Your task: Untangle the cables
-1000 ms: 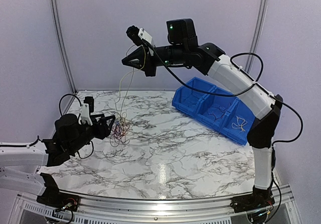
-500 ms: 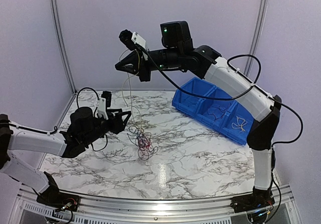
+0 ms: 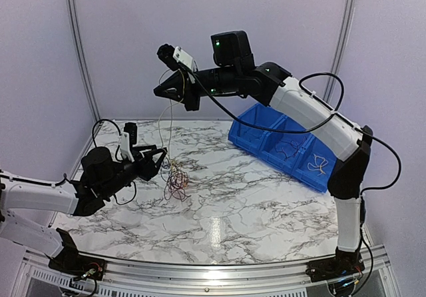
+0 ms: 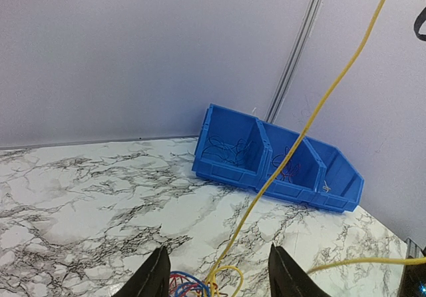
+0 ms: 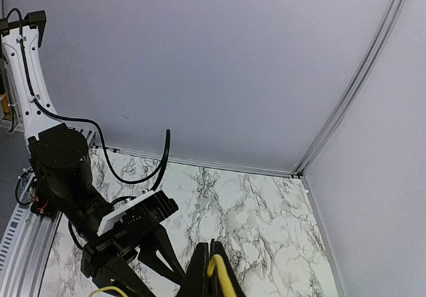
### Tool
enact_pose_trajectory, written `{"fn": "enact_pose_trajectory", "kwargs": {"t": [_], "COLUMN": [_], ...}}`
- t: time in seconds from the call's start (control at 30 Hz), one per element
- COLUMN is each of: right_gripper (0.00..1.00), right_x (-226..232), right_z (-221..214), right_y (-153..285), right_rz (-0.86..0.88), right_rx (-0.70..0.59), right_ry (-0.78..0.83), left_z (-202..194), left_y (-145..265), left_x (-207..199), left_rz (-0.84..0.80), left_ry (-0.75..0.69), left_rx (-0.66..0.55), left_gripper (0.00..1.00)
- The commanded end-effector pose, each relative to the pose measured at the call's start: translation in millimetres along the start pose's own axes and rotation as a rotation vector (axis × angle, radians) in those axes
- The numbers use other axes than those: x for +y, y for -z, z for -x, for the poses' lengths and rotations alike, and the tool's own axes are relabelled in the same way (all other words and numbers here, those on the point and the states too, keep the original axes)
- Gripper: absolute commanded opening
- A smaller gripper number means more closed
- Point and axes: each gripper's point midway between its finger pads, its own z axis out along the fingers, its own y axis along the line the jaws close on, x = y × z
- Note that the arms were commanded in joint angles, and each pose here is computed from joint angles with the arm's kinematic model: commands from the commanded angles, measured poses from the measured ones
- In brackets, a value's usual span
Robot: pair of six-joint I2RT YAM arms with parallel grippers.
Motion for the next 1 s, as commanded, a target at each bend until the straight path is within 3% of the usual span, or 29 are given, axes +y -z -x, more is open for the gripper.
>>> {"fn": "enact_pose_trajectory", "kwargs": {"t": [0.0, 0.37, 0.57, 0.73, 0.97], "right_gripper": [0.0, 0.0, 0.0, 0.0, 0.0], "right_x": [-2.6, 0.0, 1.3, -11.7, -43.6], "right_z": [10.2, 8.8, 21.2, 53.8, 107.0], "right_y": [0.5, -1.3, 5.0, 44.6, 122.9], "right_rz": [-0.01, -0.002, 0.003, 0.025, -0.027], "right_rx": [-0.03, -0.03, -0.056, -0.154, -0.292], "right_ry": [0.017, 0.009, 0.018, -0.004, 0.047], "left_z": [-9.6, -35.5, -69.7, -104.4, -117.4], "left_y": [-0.2, -39.5, -74.0, -95.0, -120.8], "left_x": [4.6, 0.6, 14.0, 21.7, 46.9], "left_rz": [0.022, 0.0, 0.04, 0.047, 0.06], "left_ry": [-0.024, -0.05, -0.037, -0.024, 0.09], "left_rx": [0.024, 0.099, 0.126, 0.195, 0.267], "left_gripper": [0.48, 0.43, 0.24, 0.19, 0.12]}}
